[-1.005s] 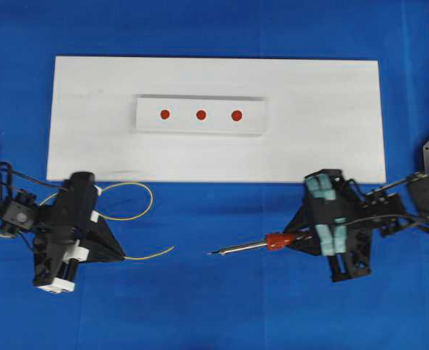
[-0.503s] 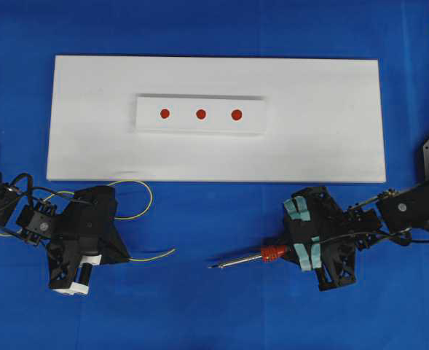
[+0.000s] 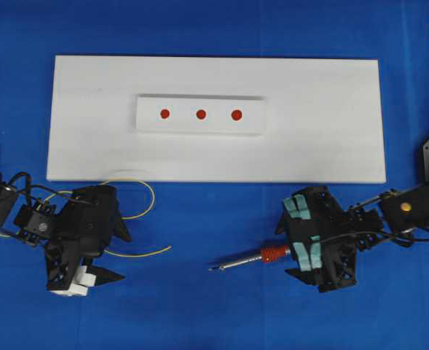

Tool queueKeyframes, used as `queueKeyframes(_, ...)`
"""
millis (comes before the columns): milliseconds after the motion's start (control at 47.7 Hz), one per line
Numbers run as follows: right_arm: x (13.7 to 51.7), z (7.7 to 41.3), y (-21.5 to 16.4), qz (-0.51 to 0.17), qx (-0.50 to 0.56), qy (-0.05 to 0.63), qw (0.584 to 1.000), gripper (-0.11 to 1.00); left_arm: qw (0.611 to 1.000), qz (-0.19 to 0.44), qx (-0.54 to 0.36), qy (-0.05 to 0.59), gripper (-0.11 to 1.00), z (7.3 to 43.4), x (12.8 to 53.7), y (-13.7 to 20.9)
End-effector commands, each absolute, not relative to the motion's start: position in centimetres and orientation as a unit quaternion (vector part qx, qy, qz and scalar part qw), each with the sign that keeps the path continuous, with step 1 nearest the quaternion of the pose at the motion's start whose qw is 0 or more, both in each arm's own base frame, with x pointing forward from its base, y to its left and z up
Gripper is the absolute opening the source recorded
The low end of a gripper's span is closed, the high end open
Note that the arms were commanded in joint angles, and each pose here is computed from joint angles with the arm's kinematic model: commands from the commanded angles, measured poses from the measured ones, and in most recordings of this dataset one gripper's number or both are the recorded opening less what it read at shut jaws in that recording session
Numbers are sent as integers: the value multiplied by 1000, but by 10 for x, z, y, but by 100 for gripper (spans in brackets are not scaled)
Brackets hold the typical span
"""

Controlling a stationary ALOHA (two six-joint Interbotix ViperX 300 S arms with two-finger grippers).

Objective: Touch the tip of the soldering iron to the tip of the solder at the mark.

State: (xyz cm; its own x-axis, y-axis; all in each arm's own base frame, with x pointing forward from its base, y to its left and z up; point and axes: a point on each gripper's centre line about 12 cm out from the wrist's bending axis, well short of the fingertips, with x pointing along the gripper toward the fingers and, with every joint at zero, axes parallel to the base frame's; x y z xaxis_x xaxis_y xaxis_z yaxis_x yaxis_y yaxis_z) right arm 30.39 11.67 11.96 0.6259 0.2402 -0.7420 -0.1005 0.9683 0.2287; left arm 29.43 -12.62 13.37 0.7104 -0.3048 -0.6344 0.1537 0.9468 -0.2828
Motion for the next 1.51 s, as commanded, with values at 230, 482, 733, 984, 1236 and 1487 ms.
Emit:
queueKeyframes(230, 298, 215, 80, 72, 57, 345, 934, 76, 938, -97, -106, 317, 75, 207, 285, -91)
queueKeyframes(482, 280, 260, 22, 4, 33, 261, 965, 75, 968, -47, -79, 234, 75, 246, 267, -39)
queueKeyframes(733, 244, 285, -17, -57, -2, 194, 979, 69, 983, -5, -31, 179, 75, 260, 234, -5)
queueKeyframes(984, 213, 274, -27, -76, -8, 161, 984, 67, 990, 22, -28, 139, 75, 246, 202, 7)
queueKeyframes(1236, 200, 242, -22, -61, 22, 156, 986, 66, 992, 23, -37, 120, 75, 222, 179, 7)
queueKeyframes(1487, 201, 225, -20, -56, 38, 171, 983, 66, 990, 24, -38, 131, 75, 206, 169, 7)
